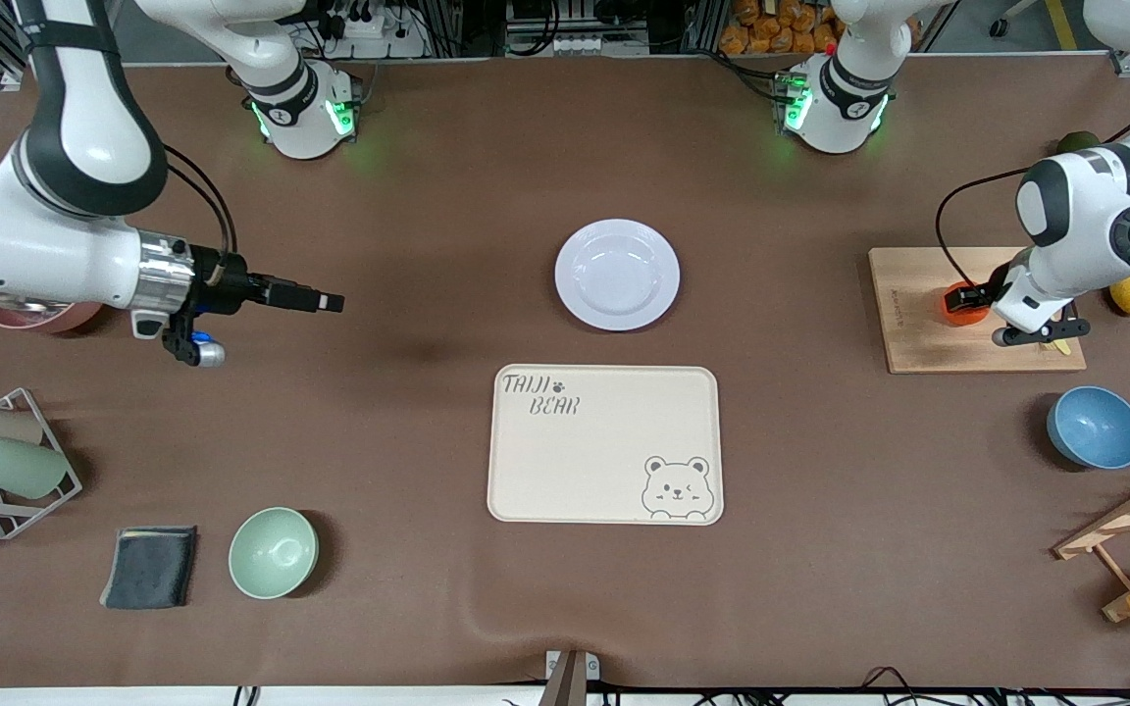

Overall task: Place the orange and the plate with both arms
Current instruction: 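Grasp the orange with the left gripper while the right gripper moves inward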

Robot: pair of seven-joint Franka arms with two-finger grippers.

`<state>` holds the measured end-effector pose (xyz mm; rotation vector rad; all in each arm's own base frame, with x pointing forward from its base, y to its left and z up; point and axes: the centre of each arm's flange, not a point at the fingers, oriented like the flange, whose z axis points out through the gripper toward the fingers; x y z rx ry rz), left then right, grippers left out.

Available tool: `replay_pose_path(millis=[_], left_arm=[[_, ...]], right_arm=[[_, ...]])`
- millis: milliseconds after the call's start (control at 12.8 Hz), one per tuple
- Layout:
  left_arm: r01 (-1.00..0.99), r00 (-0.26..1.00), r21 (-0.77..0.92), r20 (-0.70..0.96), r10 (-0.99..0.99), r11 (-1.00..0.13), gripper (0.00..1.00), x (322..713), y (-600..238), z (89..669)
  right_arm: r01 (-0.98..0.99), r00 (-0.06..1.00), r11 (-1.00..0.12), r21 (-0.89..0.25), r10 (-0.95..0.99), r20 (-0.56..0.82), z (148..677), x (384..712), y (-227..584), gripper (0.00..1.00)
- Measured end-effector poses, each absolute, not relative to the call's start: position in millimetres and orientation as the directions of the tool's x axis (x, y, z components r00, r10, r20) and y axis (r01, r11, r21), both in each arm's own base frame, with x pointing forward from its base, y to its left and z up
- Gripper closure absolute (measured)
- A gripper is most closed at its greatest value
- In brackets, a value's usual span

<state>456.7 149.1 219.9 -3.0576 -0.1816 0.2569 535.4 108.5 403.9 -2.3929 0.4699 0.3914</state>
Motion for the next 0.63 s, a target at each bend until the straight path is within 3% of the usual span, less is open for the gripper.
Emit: replay_pose_path(millis=[313,626], left_arm=[[0.026,0.991,-0.078,-0.132,0.036,-0.997,0.31,499,112,262],[-0.040,0.996,0.008,-0.080,-0.040,-0.999,0.31,550,-10,338]], right_arm=[[-0.446,0.884,-0.646,-0.620,-0.208,-0.419,370,519,118,0.00],[-0.445,0.889,-0.610,-0.655,-0.211,-0.407,351,510,121,0.00]])
